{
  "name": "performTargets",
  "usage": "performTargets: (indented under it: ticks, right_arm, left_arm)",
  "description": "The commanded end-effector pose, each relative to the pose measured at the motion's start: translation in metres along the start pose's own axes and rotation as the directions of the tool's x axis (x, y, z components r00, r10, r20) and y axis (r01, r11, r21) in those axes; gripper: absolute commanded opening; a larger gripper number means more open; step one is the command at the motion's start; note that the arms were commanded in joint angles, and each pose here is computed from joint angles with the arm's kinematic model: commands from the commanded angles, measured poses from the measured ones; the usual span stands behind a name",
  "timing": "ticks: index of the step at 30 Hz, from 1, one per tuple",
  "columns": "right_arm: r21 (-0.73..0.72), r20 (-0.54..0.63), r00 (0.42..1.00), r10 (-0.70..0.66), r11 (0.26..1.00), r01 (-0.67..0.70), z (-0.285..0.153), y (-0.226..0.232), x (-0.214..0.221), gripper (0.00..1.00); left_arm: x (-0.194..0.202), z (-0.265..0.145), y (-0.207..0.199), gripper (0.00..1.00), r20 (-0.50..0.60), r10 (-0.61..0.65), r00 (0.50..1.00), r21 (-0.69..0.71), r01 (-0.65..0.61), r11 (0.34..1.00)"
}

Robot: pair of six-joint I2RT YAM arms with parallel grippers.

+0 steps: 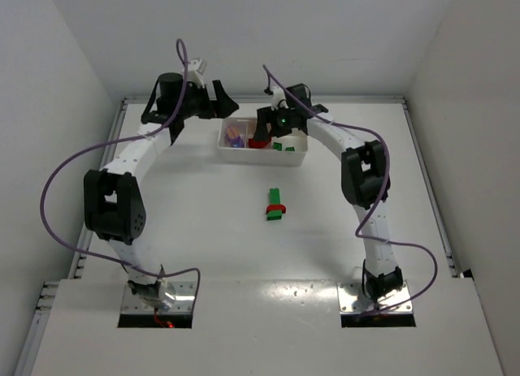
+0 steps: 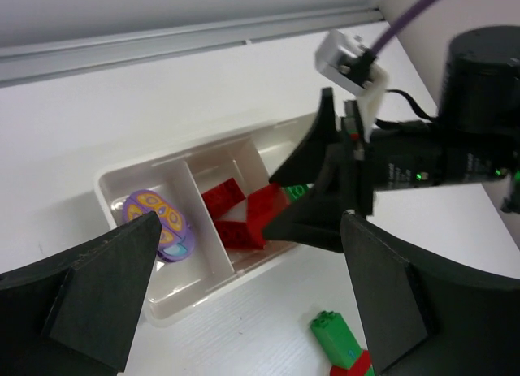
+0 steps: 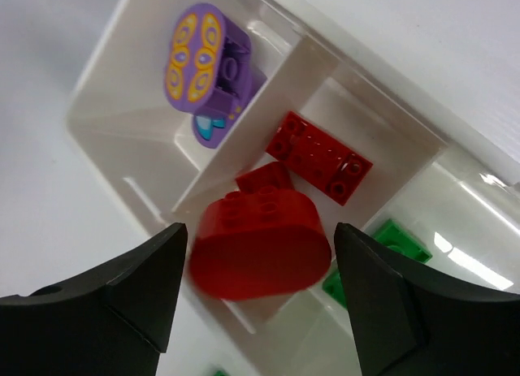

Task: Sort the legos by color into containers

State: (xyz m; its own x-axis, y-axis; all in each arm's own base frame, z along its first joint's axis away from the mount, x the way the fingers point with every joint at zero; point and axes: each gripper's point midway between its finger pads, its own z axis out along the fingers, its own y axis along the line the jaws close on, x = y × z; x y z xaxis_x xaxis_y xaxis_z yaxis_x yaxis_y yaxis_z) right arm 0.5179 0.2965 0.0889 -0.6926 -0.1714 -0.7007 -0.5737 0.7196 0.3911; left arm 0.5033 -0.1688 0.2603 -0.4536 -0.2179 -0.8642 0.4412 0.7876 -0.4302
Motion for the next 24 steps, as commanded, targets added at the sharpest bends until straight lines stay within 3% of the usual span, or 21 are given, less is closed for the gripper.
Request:
performTargets:
  ticks: [1,7,10,11,12,14,15,16,17,18,19,21,22,24]
  right_arm:
    - [0.035,0.078,0.994,-0.081,0.996,0.078,-0.004,-0.004,-0.027,0.75]
    - [0.036,0.093,0.988,-0.120,0.993,0.117,-0.010,-0.002,-0.027,0.82]
    - [0.020,0.120,0.983,-0.137,0.991,0.136,-0.025,0.005,-0.036,0.82]
    - [0.009,0.158,0.975,-0.157,0.987,0.158,-0.045,0.020,-0.051,0.82]
    - [0.025,0.160,0.975,-0.156,0.988,0.154,-0.058,0.013,-0.050,0.82]
    - [0.075,0.187,0.960,-0.211,0.977,0.200,-0.088,0.014,-0.058,0.82]
    - [0.099,0.208,0.948,-0.243,0.969,0.226,-0.117,0.022,-0.059,0.82]
    - [0.132,0.213,0.934,-0.288,0.955,0.265,-0.134,0.019,-0.060,0.82]
    - [0.160,0.219,0.923,-0.316,0.945,0.286,-0.147,0.021,-0.060,0.82]
    - [0.177,0.185,0.932,-0.313,0.943,0.281,-0.157,0.014,-0.045,0.82]
    - [0.228,0.205,0.913,-0.352,0.925,0.305,-0.185,0.017,-0.053,0.82]
    - [0.250,0.163,0.927,-0.338,0.923,0.293,-0.199,0.014,-0.032,0.82]
    - [0.295,0.169,0.922,-0.347,0.911,0.289,-0.218,0.012,-0.033,0.82]
    - [0.346,0.113,0.947,-0.300,0.905,0.245,-0.230,-0.005,-0.007,0.82]
  left_arm:
    - [-0.008,-0.016,-0.025,1.00,0.006,0.071,0.997,0.113,-0.071,0.991]
    - [0.021,-0.018,-0.037,1.00,-0.053,0.144,0.988,0.206,-0.130,0.970]
    - [0.037,-0.025,-0.055,0.98,-0.088,0.233,0.969,0.331,-0.192,0.924]
    - [0.050,-0.024,-0.067,0.98,-0.115,0.283,0.952,0.384,-0.221,0.897]
    - [0.060,-0.022,-0.066,0.98,-0.102,0.412,0.906,0.433,-0.332,0.838]
    - [0.088,-0.034,-0.077,0.95,-0.186,0.505,0.843,0.530,-0.347,0.774]
    - [0.100,-0.032,-0.066,0.95,-0.153,0.624,0.767,0.576,-0.444,0.687]
    - [0.124,-0.046,-0.070,0.95,-0.210,0.650,0.730,0.637,-0.402,0.658]
    - [0.130,-0.050,-0.067,0.95,-0.193,0.700,0.688,0.670,-0.428,0.606]
    - [0.138,-0.051,-0.066,0.94,-0.075,0.813,0.578,0.730,-0.523,0.440]
    - [0.162,-0.065,-0.065,0.92,-0.096,0.838,0.537,0.795,-0.465,0.389]
    - [0.181,-0.073,-0.066,0.90,0.024,0.900,0.436,0.859,-0.470,0.205]
    - [0.191,-0.070,-0.059,0.90,0.096,0.931,0.351,0.875,-0.475,0.089]
    - [0.197,-0.058,-0.064,0.90,0.187,0.945,0.270,0.876,-0.481,-0.036]
